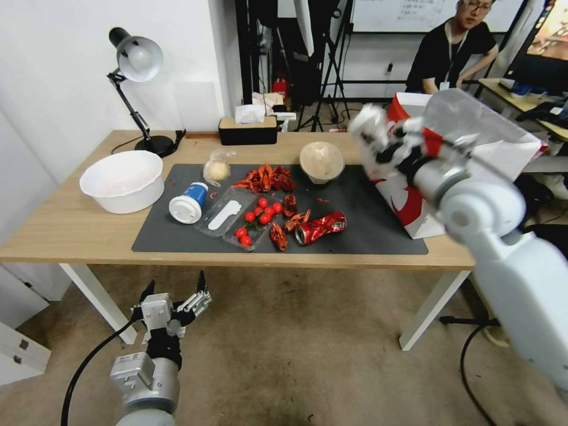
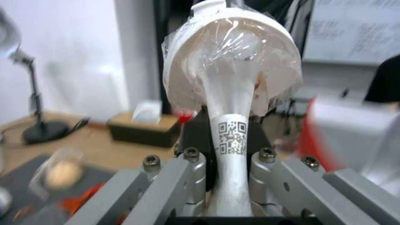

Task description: Pick up the trash from the table and place it into the takeout bag.

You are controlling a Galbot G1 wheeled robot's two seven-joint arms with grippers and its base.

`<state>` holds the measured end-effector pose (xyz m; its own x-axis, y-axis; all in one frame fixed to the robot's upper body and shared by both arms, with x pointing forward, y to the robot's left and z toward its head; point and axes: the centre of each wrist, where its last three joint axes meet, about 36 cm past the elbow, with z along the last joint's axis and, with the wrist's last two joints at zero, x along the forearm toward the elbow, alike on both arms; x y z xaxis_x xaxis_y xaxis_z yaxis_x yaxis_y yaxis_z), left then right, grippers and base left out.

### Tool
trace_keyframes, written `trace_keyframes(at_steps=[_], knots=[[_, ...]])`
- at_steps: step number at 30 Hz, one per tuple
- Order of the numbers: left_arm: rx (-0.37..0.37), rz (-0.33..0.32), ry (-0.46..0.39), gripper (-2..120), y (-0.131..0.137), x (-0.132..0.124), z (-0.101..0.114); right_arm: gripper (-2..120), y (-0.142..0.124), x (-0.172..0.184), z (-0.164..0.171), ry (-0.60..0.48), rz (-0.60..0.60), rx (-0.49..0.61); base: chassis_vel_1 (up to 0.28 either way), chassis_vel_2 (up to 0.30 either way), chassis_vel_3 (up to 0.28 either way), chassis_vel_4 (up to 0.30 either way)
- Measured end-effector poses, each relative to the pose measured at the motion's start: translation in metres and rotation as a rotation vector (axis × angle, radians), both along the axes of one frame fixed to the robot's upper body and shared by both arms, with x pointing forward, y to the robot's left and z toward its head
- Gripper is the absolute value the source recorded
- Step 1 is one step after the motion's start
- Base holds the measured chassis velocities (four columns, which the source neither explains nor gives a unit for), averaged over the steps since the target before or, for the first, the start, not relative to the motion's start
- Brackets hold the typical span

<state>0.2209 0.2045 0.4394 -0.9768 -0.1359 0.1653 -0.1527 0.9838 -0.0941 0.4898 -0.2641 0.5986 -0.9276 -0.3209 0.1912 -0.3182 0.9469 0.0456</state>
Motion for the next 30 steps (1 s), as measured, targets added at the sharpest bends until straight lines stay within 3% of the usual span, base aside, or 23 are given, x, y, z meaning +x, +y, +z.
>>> trace_keyframes(at_steps=[11,13,17,18,19,22,28,30], knots=[[-0.003,0.005,0.0,100,-0.001,-0.002,0.0,6,-0.018,-0.01,0.046,-0.155,-0.01,0.006,0.0,0.0,0.0,0.0],[-0.005,0.009,-0.016,100,-0.002,-0.002,0.0,6,-0.032,-0.01,0.073,-0.224,-0.049,-0.001,0.0,0.0,0.0,0.0],[-0.006,0.013,-0.021,100,-0.002,-0.002,-0.001,6,-0.053,-0.001,0.092,-0.255,-0.114,-0.009,0.0,0.0,0.0,0.0],[-0.005,0.016,-0.021,100,-0.001,-0.003,0.0,14,-0.087,0.017,0.103,-0.256,-0.214,-0.014,0.0,0.0,0.0,0.0],[-0.005,0.016,-0.021,100,-0.001,-0.003,0.0,14,-0.087,0.017,0.103,-0.256,-0.214,-0.014,0.0,0.0,0.0,0.0],[-0.006,0.019,-0.021,100,-0.001,-0.004,0.0,29,-0.11,0.03,0.097,-0.242,-0.274,-0.019,0.0,0.0,0.0,0.0],[-0.005,0.028,-0.024,100,-0.001,-0.004,0.001,47,-0.114,0.033,0.083,-0.191,-0.318,-0.065,0.0,0.0,0.0,0.0],[-0.004,0.032,-0.026,100,0.0,-0.003,0.002,58,-0.114,0.033,0.078,-0.145,-0.35,-0.092,0.0,0.0,0.0,0.0]])
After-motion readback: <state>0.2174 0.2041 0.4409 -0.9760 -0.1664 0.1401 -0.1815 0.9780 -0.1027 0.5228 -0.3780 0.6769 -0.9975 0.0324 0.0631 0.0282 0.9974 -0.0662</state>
